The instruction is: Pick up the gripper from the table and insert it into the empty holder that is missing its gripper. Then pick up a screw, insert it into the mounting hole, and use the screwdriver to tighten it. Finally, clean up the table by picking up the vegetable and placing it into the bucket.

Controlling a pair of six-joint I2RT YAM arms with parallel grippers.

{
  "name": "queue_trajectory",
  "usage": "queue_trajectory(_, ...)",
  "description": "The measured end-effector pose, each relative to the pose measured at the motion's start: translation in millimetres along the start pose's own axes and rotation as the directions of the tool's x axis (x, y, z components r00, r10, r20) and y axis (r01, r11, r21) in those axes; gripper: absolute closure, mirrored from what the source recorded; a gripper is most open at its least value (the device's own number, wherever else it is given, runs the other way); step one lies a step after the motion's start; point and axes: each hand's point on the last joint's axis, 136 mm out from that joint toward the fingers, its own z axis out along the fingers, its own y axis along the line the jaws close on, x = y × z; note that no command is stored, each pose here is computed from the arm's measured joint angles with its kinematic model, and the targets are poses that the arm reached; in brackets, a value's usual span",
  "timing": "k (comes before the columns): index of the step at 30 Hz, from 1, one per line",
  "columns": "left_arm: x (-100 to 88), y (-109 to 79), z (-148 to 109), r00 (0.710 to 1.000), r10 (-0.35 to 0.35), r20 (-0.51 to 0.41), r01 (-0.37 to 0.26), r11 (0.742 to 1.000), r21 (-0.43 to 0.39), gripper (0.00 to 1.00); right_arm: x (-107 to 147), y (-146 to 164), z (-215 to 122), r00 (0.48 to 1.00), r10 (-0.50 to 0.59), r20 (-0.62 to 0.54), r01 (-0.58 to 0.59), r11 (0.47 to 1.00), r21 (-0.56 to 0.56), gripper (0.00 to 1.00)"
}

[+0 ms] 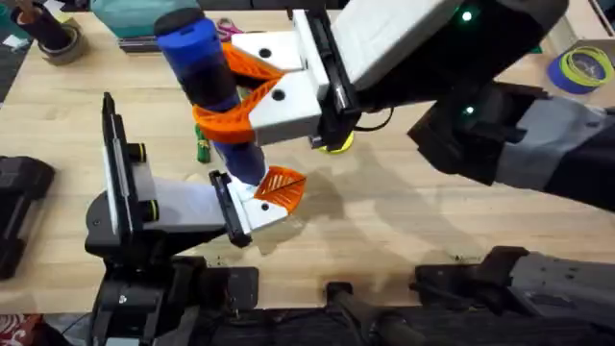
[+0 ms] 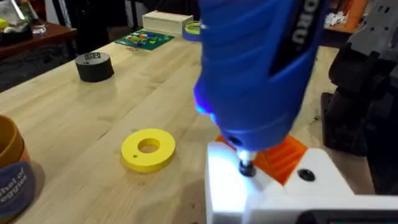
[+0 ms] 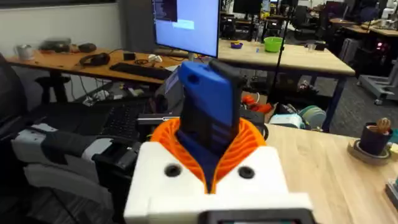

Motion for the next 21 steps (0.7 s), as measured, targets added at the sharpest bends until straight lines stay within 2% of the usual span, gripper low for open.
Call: queue_trajectory(21,0.0,-1.6,0.1,1.0,-0.001,0.0,0.001,1.0,0.009,0.985,0.3,6.5,-0.2,1.0,0.027,-0.005,-0.027,0.999,-0.038,0.979)
